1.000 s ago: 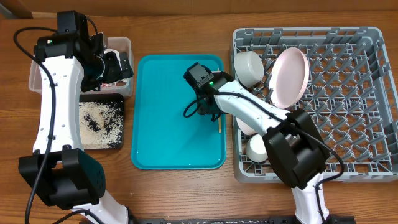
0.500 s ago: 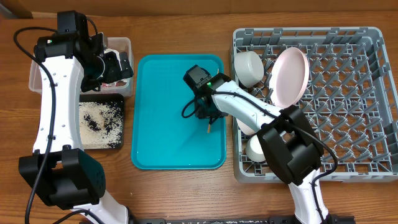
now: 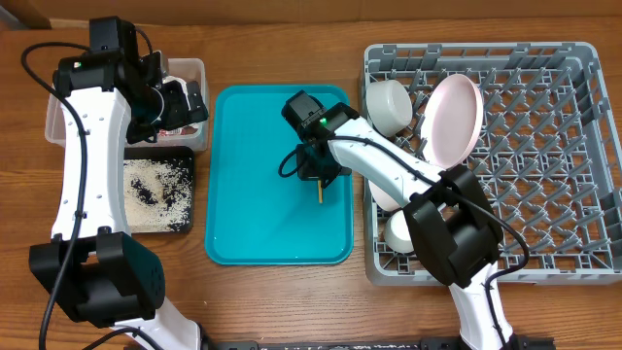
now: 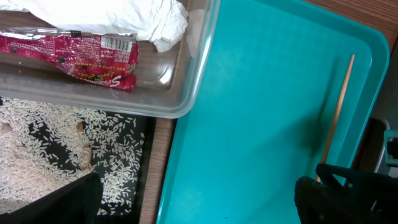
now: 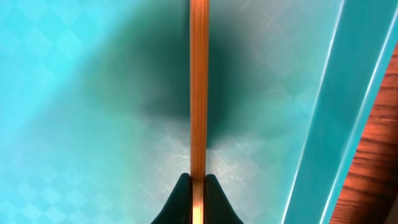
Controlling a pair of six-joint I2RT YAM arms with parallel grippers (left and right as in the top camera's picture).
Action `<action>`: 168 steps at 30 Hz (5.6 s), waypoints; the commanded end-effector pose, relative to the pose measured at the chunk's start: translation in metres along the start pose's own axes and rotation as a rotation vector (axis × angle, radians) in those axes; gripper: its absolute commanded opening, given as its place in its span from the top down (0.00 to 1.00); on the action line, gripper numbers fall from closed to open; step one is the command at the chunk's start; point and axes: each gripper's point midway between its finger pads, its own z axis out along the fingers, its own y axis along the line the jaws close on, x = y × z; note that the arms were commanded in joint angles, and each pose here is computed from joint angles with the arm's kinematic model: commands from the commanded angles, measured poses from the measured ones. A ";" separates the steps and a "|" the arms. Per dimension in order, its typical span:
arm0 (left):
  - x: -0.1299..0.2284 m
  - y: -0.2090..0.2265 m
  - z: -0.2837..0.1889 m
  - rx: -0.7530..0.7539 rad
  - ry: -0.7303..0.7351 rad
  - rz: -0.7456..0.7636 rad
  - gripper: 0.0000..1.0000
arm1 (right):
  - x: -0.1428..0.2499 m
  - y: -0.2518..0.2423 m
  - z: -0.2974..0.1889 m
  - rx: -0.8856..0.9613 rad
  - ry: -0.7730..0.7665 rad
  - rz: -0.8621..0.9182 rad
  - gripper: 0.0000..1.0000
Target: Sort waste into correct bins and load items into the dishwasher
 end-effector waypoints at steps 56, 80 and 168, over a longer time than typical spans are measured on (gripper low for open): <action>-0.006 -0.004 -0.006 0.012 -0.021 0.002 0.00 | 0.078 -0.173 -0.253 0.181 -0.228 0.242 0.42; -0.006 -0.004 -0.006 0.012 -0.021 0.002 0.00 | 0.077 -0.202 -0.377 -0.008 -0.751 0.279 0.00; 0.104 -0.016 -0.042 0.178 -1.041 0.377 0.00 | 0.113 -0.254 -0.178 -0.185 -1.426 0.239 0.00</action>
